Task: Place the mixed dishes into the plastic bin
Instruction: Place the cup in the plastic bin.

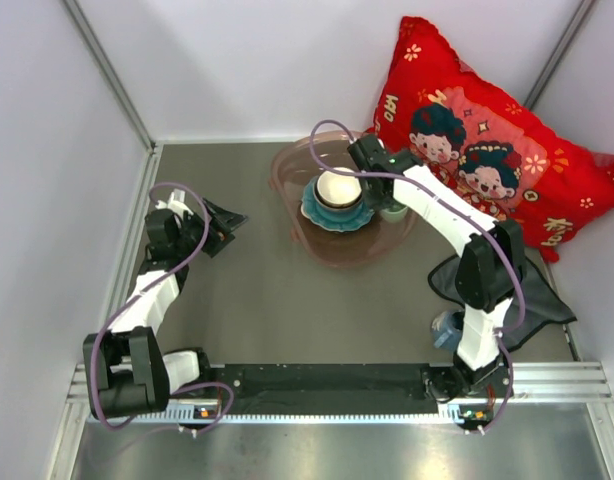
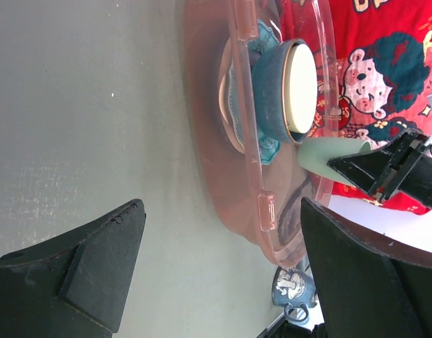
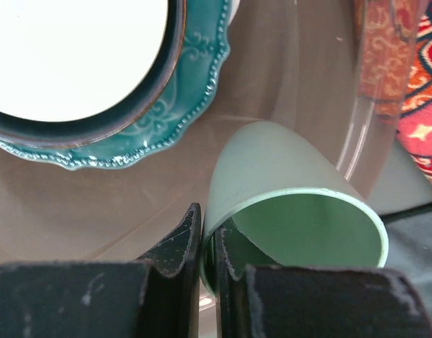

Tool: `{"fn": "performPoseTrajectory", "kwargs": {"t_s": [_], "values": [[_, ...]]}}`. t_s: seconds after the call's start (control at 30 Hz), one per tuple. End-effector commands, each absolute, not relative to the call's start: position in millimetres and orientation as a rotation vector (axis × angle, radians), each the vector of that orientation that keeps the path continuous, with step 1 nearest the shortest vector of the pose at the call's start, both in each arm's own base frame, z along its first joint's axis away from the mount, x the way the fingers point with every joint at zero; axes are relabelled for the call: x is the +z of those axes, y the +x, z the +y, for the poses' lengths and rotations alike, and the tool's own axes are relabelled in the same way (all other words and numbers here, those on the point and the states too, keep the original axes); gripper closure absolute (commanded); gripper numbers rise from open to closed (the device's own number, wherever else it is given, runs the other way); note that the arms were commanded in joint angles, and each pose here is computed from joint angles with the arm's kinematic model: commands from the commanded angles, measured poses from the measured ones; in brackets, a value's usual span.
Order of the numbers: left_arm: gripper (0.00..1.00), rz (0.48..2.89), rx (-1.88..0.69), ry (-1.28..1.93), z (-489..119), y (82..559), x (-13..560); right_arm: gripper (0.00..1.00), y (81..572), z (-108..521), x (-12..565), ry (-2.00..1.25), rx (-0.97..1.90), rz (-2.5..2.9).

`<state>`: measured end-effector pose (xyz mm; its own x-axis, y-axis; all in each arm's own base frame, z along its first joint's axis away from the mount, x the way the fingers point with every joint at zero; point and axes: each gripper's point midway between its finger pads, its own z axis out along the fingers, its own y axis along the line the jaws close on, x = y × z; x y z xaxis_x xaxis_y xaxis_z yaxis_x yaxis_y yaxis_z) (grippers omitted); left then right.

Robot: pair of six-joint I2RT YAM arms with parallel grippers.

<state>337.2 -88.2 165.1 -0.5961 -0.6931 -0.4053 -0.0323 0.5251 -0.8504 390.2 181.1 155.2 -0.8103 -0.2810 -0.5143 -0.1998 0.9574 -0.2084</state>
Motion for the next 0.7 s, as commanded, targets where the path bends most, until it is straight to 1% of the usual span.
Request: {"fn": "performPoseTrajectory", "kwargs": {"t_s": [0.0, 0.07, 0.37, 0.67], "values": [[0.05, 1.961, -1.072, -0.538, -88, 337, 177, 1.00, 404, 185, 152, -0.248, -0.099, 2.517], [0.05, 1.962, -1.067, -0.541, -87, 337, 176, 1.00, 403, 183, 144, -0.207, -0.030, 2.538], [0.05, 1.963, -1.070, -0.547, -87, 337, 176, 1.00, 403, 168, 126, -0.152, 0.025, 2.579], [0.04, 1.967, -1.064, -0.547, -87, 336, 175, 1.00, 407, 175, 117, -0.132, 0.148, 2.605]]}}
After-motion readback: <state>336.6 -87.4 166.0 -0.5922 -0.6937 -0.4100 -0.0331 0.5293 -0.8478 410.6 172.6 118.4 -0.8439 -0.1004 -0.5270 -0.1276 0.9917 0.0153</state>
